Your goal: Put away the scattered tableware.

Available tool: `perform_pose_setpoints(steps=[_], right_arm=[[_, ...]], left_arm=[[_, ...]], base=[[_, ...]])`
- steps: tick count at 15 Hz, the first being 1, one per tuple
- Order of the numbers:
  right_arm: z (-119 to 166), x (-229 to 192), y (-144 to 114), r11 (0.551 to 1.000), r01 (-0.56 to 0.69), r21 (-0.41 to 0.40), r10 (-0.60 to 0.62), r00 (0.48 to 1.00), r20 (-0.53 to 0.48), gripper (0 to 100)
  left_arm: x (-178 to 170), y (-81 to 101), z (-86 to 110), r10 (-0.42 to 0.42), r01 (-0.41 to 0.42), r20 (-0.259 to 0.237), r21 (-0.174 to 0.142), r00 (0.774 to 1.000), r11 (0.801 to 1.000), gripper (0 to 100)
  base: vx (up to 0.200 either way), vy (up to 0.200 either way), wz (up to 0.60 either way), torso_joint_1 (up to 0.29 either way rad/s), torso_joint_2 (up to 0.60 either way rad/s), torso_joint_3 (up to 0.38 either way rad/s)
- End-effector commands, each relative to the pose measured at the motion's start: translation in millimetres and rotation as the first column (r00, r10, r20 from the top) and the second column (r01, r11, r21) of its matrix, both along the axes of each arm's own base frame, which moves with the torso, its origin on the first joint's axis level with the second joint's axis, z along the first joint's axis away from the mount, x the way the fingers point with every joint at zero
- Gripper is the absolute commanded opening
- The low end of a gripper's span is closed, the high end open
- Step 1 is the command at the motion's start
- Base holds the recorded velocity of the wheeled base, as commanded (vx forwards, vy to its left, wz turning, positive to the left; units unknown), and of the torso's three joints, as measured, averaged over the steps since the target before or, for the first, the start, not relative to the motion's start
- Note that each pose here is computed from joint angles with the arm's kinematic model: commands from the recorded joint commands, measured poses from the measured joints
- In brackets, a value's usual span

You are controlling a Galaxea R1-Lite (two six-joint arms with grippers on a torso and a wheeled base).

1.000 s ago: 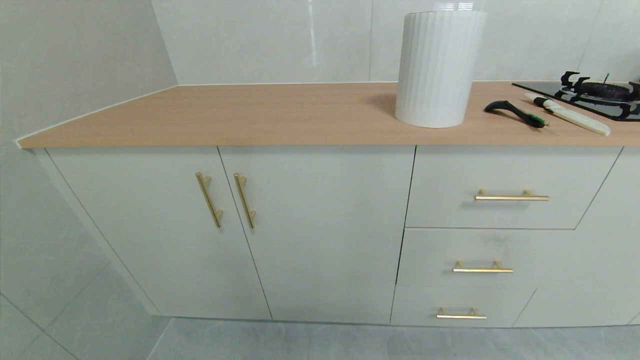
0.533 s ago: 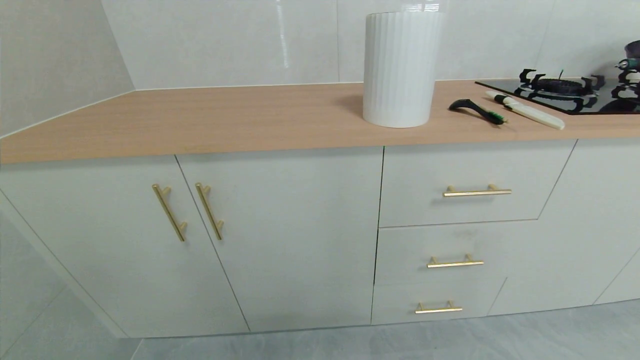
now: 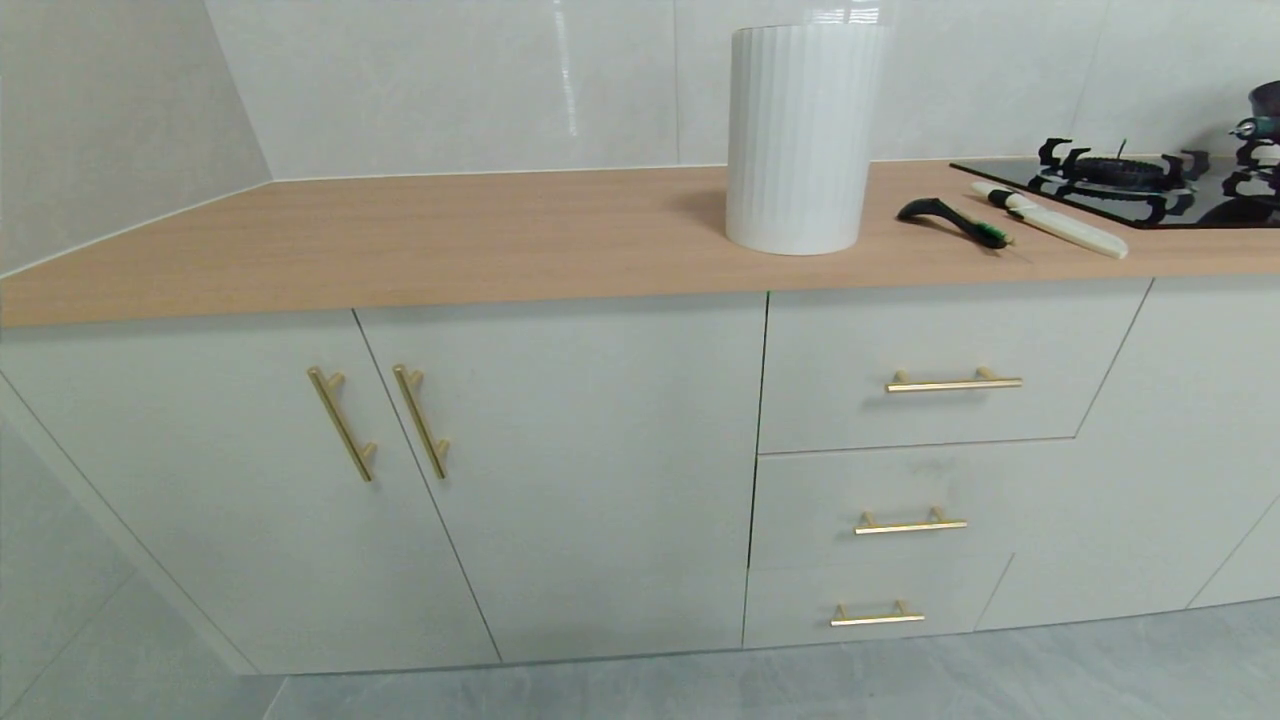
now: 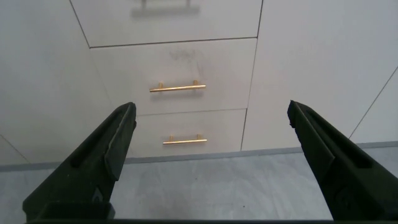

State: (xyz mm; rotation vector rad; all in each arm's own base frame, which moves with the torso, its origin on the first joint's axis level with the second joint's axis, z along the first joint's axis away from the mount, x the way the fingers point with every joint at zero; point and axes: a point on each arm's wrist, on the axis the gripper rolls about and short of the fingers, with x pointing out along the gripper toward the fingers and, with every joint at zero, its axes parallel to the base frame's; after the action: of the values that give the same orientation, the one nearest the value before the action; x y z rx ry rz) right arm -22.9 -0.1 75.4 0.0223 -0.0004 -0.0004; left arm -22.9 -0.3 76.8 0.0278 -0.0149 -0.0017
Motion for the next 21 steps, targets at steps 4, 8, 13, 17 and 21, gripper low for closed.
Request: perform_pose_setpoints(steps=[4, 8, 13, 17, 21], right_arm=[[0, 0, 0, 1.000, 0.000, -0.007, 0.000, 1.000, 0.000, 100], [0, 0, 0, 1.000, -0.002, -0.007, 0.002, 1.000, -0.002, 100], [0, 0, 0, 1.000, 0.000, -0.015, 0.000, 1.000, 0.000, 100], [93, 17, 0, 0.998, -0.020, 0.057, 0.020, 1.000, -0.014, 100], [90, 100, 1, 0.999, -0.019, -0.027, 0.005, 0.899, -0.438, 100]], left_arm=[[0, 0.0, 0.0, 0.002, -0.002, -0.001, 0.000, 1.000, 1.000, 100], [0, 0.0, 0.0, 0.002, -0.002, -0.001, 0.000, 1.000, 1.000, 100], [0, 0.0, 0.0, 0.002, -0.002, -0.001, 0.000, 1.000, 1.000, 100], [0, 0.0, 0.0, 0.002, -0.002, -0.001, 0.000, 1.000, 1.000, 100], [0, 0.0, 0.0, 0.002, -0.002, -0.001, 0.000, 1.000, 1.000, 100]], base=[[0.000, 0.000, 0.45, 0.003, 0.00, 0.003], [0.000, 0.000, 0.00, 0.000, 0.00, 0.000], [0.000, 0.000, 0.00, 0.000, 0.00, 0.000], [0.000, 0.000, 0.00, 0.000, 0.00, 0.000], [0.000, 0.000, 0.00, 0.000, 0.00, 0.000]])
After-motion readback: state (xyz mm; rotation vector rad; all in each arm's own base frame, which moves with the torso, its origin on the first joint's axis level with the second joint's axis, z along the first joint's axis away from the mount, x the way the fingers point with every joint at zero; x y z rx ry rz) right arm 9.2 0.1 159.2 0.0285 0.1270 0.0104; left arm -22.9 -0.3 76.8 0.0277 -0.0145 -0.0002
